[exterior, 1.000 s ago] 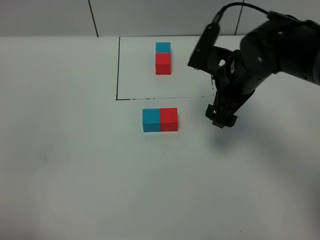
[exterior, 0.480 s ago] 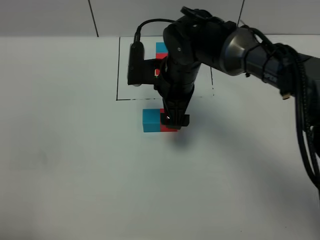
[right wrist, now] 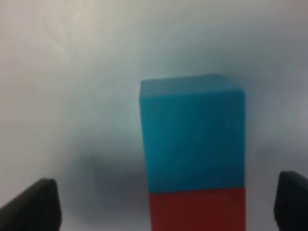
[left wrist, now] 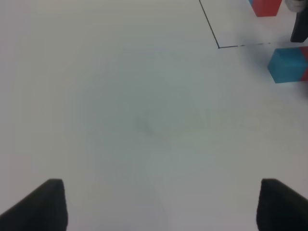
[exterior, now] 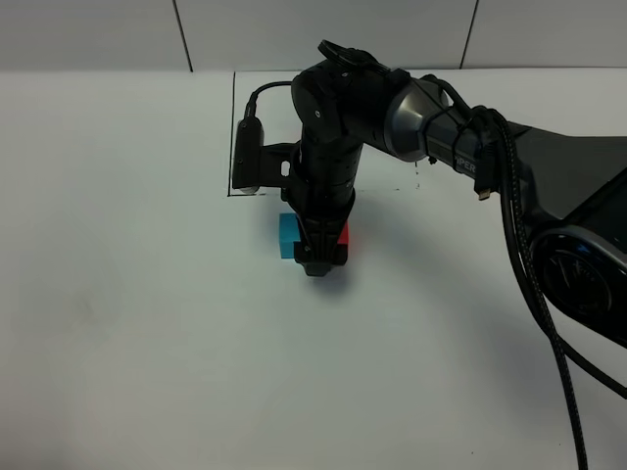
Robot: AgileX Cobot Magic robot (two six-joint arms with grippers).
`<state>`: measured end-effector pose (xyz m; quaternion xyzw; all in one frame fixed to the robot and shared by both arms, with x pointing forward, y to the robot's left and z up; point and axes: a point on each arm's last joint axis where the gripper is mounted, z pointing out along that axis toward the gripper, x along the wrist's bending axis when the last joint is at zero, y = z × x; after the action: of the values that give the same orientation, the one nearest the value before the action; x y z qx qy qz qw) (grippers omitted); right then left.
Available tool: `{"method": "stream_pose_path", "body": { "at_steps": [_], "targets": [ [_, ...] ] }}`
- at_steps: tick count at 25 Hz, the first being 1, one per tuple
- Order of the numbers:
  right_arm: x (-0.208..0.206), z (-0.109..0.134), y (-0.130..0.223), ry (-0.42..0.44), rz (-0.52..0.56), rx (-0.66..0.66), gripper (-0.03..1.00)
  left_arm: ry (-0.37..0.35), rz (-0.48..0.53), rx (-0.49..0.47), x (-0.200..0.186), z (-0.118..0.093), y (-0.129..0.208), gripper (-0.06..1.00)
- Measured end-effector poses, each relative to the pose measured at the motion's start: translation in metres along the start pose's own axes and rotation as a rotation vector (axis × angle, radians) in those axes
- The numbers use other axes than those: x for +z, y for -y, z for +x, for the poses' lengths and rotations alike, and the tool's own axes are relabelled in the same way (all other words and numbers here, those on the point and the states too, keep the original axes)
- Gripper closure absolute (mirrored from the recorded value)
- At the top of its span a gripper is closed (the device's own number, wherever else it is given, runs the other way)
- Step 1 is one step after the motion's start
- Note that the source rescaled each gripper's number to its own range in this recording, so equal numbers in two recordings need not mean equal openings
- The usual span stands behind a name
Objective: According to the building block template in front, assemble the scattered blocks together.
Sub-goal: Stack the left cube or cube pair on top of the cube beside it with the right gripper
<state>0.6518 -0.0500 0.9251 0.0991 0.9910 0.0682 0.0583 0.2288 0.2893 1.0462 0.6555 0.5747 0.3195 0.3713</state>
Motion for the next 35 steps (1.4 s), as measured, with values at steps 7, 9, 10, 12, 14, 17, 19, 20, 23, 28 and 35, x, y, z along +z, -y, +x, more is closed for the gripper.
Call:
{"method": "stream_pose_path", "body": {
  "at_steps": [7,9,10,12,14,17,19,20,23,28,35],
  "targets": [
    [0.003,-0.003,-0.002,0.027,-0.024,-0.025,0.19,0.000,0.000,0.000,0.000,0.000,0.000,0.26],
    [0.007,-0.003,-0.003,0.029,-0.025,-0.034,0.19,0.000,0.000,0.000,0.000,0.000,0.000,0.26],
    [0.010,-0.003,-0.002,0.026,-0.023,-0.037,0.19,0.000,0.000,0.000,0.000,0.000,0.000,0.26],
    [0.016,-0.003,-0.002,0.017,-0.014,-0.042,0.19,0.000,0.000,0.000,0.000,0.000,0.000,0.26],
    [0.021,-0.002,-0.001,0.010,-0.007,-0.043,0.19,0.000,0.000,0.000,0.000,0.000,0.000,0.26],
    [0.026,-0.002,0.000,0.004,-0.001,-0.044,0.22,0.000,0.000,0.000,0.000,0.000,0.000,0.26],
    [0.028,-0.002,0.000,0.006,-0.002,-0.045,0.28,0.000,0.000,0.000,0.000,0.000,0.000,0.26],
    [0.029,-0.002,0.000,0.005,-0.002,-0.045,0.34,0.000,0.000,0.000,0.000,0.000,0.000,0.26],
    [0.029,-0.003,0.000,0.010,-0.002,-0.048,0.61,0.000,0.000,0.000,0.000,0.000,0.000,0.26],
    [0.029,-0.004,0.002,0.023,0.022,-0.043,0.95,0.000,0.000,0.000,0.000,0.000,0.000,0.26],
    [0.008,-0.004,0.002,0.039,0.017,0.323,0.95,0.000,0.000,0.000,0.000,0.000,0.000,0.26]
  ]
}}
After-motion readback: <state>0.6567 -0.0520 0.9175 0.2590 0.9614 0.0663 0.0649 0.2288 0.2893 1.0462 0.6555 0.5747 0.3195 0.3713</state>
